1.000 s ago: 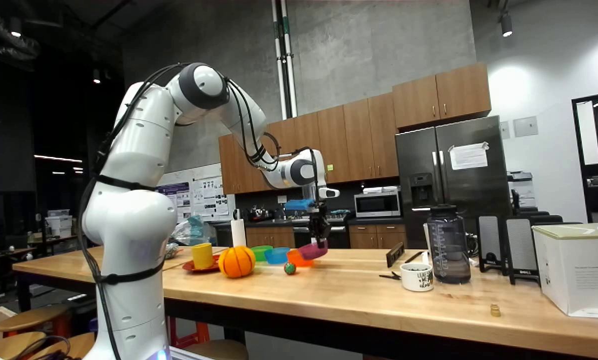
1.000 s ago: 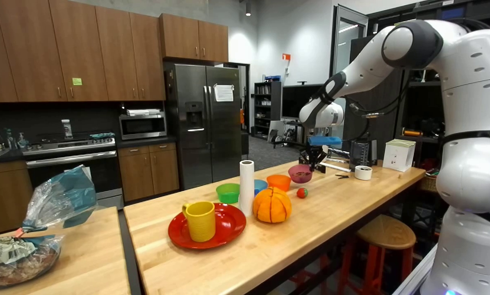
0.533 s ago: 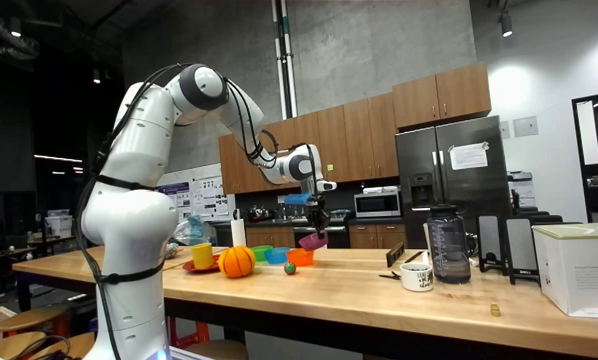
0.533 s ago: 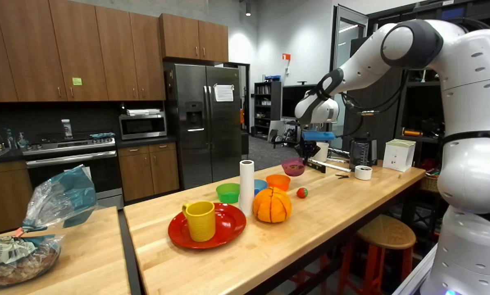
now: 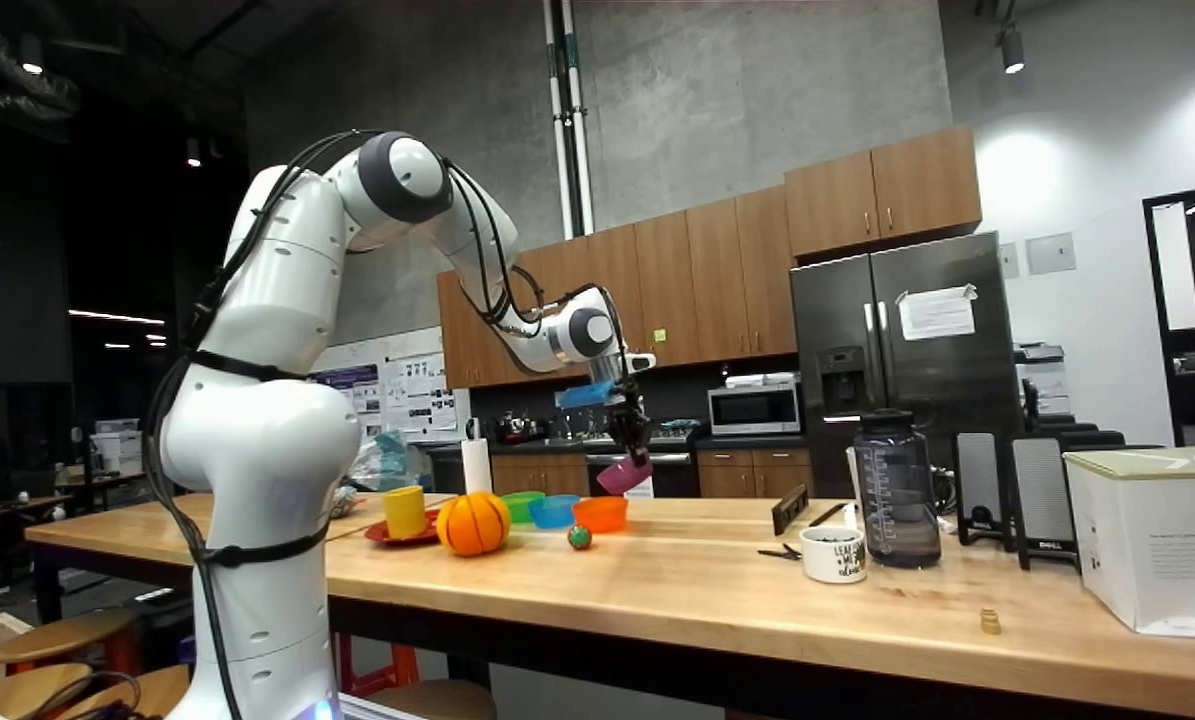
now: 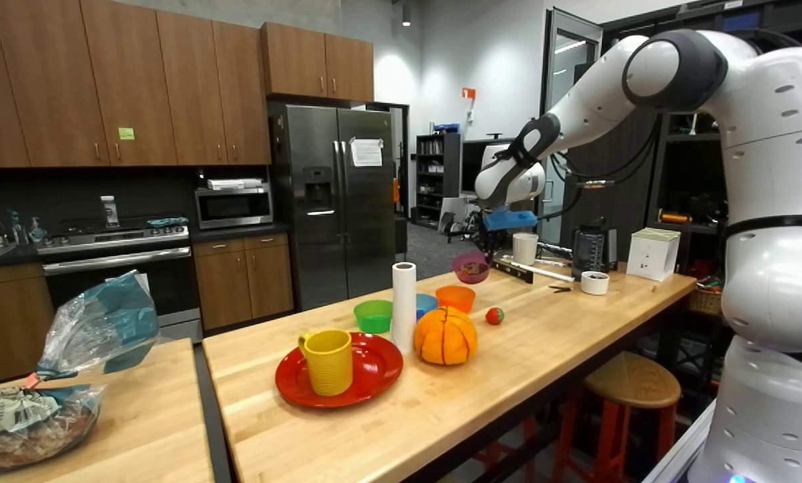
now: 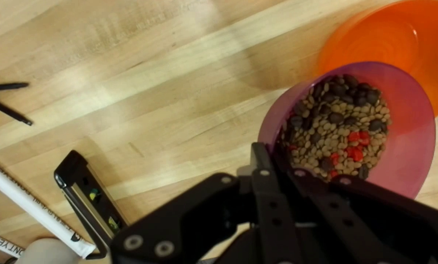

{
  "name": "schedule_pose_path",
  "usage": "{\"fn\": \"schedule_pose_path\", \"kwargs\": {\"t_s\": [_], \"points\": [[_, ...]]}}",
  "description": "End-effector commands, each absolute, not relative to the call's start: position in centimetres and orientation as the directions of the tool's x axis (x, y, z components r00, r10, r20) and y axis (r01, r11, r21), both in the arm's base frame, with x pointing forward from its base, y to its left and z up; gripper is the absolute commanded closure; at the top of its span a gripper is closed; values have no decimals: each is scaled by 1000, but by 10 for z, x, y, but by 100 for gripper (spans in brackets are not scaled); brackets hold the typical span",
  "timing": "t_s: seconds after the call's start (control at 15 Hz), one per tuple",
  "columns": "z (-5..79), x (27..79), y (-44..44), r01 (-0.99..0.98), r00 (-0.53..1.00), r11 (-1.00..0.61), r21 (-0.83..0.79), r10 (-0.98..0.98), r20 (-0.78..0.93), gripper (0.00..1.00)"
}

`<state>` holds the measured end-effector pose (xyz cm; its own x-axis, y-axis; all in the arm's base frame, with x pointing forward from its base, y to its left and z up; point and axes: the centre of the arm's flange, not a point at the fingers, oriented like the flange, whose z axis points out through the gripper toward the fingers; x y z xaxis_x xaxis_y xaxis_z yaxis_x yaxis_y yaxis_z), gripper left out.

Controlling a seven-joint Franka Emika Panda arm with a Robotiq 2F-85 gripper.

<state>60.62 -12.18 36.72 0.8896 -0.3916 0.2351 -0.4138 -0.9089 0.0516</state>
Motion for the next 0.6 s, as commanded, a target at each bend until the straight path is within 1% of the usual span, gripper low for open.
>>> {"fn": "schedule_pose_path", "kwargs": {"t_s": [0.0,0.53], "points": [[392,604,-106,-388,897,-916,102,-350,270,99],[402,606,-72,-296,932,-923,248,-222,285,99]]}}
